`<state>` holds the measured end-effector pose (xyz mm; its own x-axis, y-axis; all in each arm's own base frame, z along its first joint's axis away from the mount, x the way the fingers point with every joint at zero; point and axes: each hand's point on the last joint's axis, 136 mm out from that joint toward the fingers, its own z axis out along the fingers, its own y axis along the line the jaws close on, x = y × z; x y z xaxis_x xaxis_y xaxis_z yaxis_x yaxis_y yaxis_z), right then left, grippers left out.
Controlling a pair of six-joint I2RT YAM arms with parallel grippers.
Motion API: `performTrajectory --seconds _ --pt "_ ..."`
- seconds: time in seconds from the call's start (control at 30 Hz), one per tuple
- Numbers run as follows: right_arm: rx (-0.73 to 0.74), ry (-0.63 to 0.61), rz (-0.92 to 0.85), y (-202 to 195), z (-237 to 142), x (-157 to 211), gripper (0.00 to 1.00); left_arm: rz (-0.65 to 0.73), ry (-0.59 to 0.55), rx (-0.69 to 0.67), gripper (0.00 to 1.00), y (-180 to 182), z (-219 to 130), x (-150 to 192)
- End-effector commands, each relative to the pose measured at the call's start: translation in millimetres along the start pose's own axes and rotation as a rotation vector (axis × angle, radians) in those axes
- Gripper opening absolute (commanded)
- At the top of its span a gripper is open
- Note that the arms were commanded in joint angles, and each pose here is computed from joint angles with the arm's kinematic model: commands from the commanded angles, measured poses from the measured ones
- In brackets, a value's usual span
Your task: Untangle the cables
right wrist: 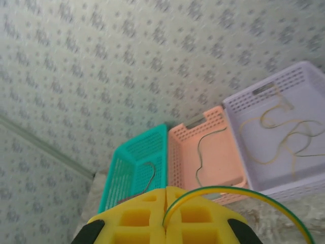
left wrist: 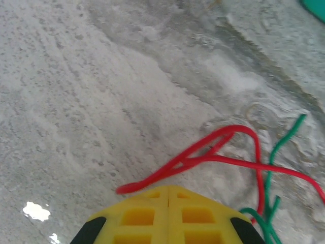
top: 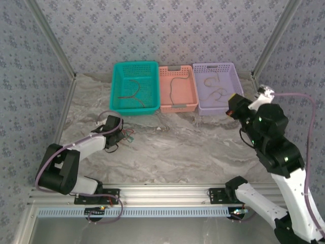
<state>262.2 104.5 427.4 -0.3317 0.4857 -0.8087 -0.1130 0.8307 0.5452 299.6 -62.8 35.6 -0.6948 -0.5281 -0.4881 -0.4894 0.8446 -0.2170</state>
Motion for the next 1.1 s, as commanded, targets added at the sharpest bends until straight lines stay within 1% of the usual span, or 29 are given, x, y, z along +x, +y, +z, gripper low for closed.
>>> performTrajectory --seconds 0.0,0.1,0.2,0.33,0.4,0.47,0.5,0.57,0.6,0.7,0.77,0.8,0.87,1.0,1.07 --pt "-0.055 0.037 -0.095 24.4 -0.9 0.5 0.00 0.026 -0.046 0.110 0.16 -30.3 -32.5 -17.7" --pt "-0.093 0.024 -0.109 37.9 -8.7 -10.9 0.00 0.038 -0.092 0.189 0.41 -45.1 -64.0 -26.4" --pt "-0.121 0.033 -0.106 45.5 -10.2 -12.8 0.00 0.052 -0.143 0.287 0.54 -59.8 -102.2 -35.3" --pt "-0.185 0.109 -0.090 54.6 1.5 8.1 0.00 0.081 -0.216 0.410 0.57 -73.8 -159.4 -46.8" --pt "-0.217 0.186 -0.076 55.5 14.0 30.4 0.00 0.094 -0.233 0.482 0.57 -79.6 -184.9 -47.6" --pt "-0.194 0.268 -0.063 43.9 28.6 58.2 0.00 0.102 -0.223 0.536 0.56 -85.3 -200.2 -44.3" --pt "-0.182 0.319 -0.058 35.3 35.8 75.8 0.00 0.108 -0.203 0.552 0.56 -87.8 -203.2 -39.2" --pt "-0.182 0.382 -0.036 21.0 51.8 103.3 0.00 0.123 -0.155 0.579 0.56 -94.8 -203.4 -26.4" --pt "-0.166 0.438 0.007 8.8 59.4 124.6 0.00 0.141 -0.131 0.597 0.56 -100.4 -201.9 -17.5" --pt "-0.150 0.494 0.062 -11.8 74.1 155.6 0.00 0.216 -0.096 0.648 0.55 -121.1 -196.2 9.5" --pt "-0.137 0.513 0.077 -20.0 79.2 166.4 0.00 0.253 -0.078 0.699 0.55 -137.7 -195.7 25.3" --pt "-0.130 0.519 0.078 -22.2 80.6 169.5 0.00 0.270 -0.072 0.744 0.55 -149.3 -200.8 33.4" --pt "-0.116 0.521 0.086 -25.0 83.0 171.5 0.00 0.305 -0.069 0.830 0.54 -171.8 -215.4 48.1" --pt "-0.089 0.522 0.125 -25.1 87.9 171.7 0.00 0.458 -0.081 1.020 0.55 -222.0 -254.2 81.9" --pt "-0.053 0.522 0.146 -26.6 89.5 170.2 0.00 0.517 -0.075 1.067 0.55 -239.5 -260.5 96.6"
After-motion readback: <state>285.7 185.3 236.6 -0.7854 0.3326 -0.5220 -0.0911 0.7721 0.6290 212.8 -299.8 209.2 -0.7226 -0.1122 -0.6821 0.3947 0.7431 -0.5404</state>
